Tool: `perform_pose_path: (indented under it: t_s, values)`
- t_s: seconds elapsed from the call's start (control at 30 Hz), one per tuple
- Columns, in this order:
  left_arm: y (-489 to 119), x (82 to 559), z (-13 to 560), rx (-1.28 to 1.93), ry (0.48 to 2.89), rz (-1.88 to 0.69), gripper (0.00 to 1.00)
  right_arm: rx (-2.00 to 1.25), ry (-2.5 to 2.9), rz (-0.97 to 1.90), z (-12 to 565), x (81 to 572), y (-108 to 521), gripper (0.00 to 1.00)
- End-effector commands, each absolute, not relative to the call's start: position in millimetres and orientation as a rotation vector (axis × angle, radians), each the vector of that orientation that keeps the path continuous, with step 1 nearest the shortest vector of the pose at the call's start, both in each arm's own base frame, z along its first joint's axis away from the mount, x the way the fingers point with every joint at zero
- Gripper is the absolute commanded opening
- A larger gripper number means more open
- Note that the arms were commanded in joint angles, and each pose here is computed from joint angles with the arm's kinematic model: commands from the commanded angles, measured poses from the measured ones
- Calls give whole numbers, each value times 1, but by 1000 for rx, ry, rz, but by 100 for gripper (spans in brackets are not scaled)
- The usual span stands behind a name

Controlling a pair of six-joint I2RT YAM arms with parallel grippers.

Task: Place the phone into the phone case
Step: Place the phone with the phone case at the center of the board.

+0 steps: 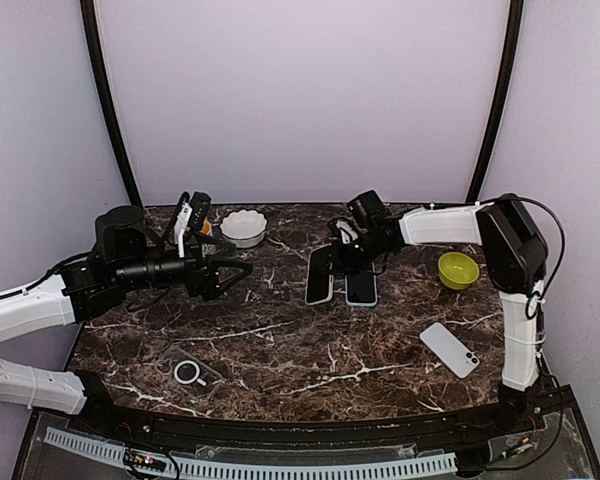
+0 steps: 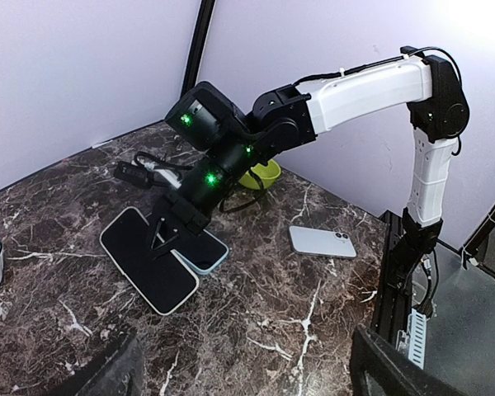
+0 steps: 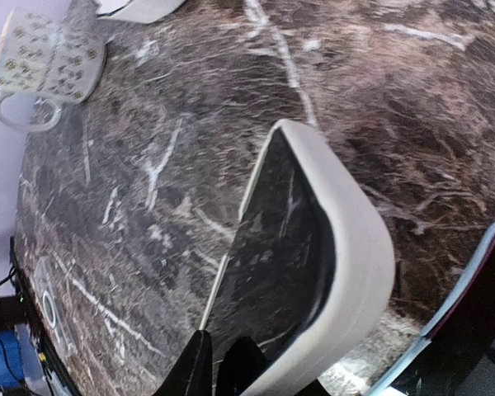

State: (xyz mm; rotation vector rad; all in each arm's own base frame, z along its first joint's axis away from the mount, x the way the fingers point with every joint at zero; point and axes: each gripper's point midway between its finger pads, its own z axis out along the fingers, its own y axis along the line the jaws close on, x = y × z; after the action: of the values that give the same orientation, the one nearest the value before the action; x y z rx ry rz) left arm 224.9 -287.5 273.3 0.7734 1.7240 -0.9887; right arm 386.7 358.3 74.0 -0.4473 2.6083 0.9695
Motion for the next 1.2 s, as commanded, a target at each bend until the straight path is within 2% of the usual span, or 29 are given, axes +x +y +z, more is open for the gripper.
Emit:
perform_pose_path:
  t_s: [0.0,0.17,0.4,0.7,0.87,1.03,1.17]
  values:
    - [-288,225,291,777,1680,-992,88,-373,2669,741,53,405,338,27]
    - [-288,225,291,779,1680,-993,88,-365,2699,653,39,406,332,29]
    - [-288,224,291,783,1679,-996,88,-375,2728,465,29,398,326,45]
    - [-287,225,291,783,1680,-992,88,-405,2708,381,35,395,334,45]
    - [-288,225,291,782,1680,-994,88,-441,2653,387,54,398,341,45]
    - [-287,227,289,779,1690,-982,88,-496,2513,324,108,400,349,46]
    - [-283,237,282,741,1739,-919,88,-473,2534,132,128,383,316,59]
